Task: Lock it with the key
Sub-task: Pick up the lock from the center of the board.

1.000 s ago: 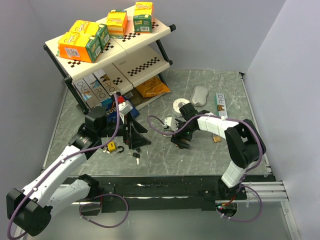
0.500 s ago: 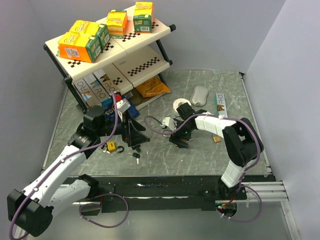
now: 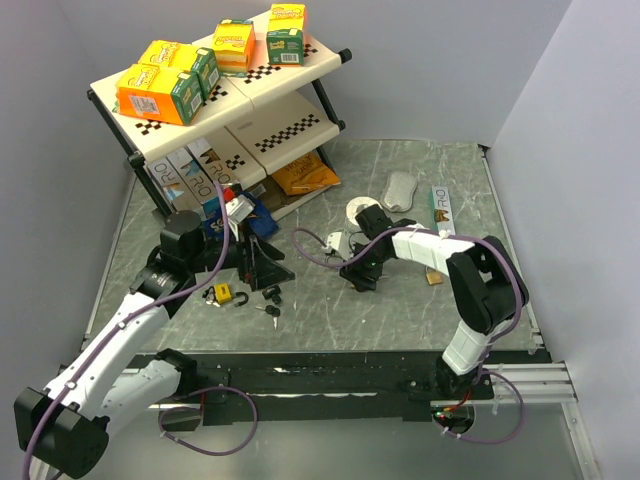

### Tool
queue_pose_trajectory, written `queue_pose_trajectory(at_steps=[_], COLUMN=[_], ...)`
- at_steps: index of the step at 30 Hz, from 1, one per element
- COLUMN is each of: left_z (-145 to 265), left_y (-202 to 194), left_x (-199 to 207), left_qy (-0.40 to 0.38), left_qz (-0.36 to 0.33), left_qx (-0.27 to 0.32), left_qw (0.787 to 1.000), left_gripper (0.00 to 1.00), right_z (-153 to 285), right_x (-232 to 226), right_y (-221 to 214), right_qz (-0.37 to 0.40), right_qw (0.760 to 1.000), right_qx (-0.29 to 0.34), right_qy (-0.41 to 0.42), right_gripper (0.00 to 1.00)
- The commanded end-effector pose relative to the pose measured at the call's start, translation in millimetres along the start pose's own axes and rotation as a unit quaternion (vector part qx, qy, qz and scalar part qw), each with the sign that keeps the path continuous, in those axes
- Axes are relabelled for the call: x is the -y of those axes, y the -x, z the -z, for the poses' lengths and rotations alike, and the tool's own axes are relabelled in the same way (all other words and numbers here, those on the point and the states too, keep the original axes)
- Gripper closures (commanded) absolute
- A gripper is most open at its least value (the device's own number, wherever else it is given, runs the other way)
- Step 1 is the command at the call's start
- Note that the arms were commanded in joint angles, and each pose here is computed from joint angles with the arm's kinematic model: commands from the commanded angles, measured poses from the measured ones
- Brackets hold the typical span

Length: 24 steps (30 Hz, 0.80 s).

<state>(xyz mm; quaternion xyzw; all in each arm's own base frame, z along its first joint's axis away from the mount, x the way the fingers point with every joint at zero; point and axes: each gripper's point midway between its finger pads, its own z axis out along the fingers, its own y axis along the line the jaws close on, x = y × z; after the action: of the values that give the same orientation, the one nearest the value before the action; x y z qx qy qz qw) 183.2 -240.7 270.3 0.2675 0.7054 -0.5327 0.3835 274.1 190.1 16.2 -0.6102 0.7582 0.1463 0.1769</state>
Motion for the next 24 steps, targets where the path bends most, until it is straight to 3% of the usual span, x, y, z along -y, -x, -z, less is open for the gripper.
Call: queue_pose_trajectory(at_steps=[1, 9, 15, 18, 24], left_z=[6.1, 6.9, 9.8, 9.0, -13.9], left_y=[8.9, 6.5, -13.4, -16.6, -31.0], left_x=[4.8, -5.6, -10.8, -13.2, -11.0], left_qy=[-0.009, -0.001, -0.028, -0.043, -0.061], left_qz=[-0.019, -0.038, -0.15, -0.245, -0.323], left_qx=[0.012, 0.003, -0.034, -0.029, -0.066], left_qw=[1.0, 0.999, 0.988, 0.968, 0.942], left_gripper=[0.04, 0.03, 0.02, 0.04, 0.09], right_z=[34.1, 100.9, 145.6, 163.0, 182.2], right_x=[-20.7, -56.8, -94.6, -108.2, -125.1], right_y=[24.8, 57.6, 75.3, 83.9, 94.9], right_qz=[-0.003, 0.004, 0.024, 0.026, 0.021], right_qw=[0.997, 0.987, 0.973, 0.965, 0.957], right_qx=[0.064, 0.14, 0.195, 0.218, 0.239], right_qy=[0.037, 0.079, 0.125, 0.141, 0.165], right_gripper=[0.66, 0.7, 0.71, 0.72, 0.72])
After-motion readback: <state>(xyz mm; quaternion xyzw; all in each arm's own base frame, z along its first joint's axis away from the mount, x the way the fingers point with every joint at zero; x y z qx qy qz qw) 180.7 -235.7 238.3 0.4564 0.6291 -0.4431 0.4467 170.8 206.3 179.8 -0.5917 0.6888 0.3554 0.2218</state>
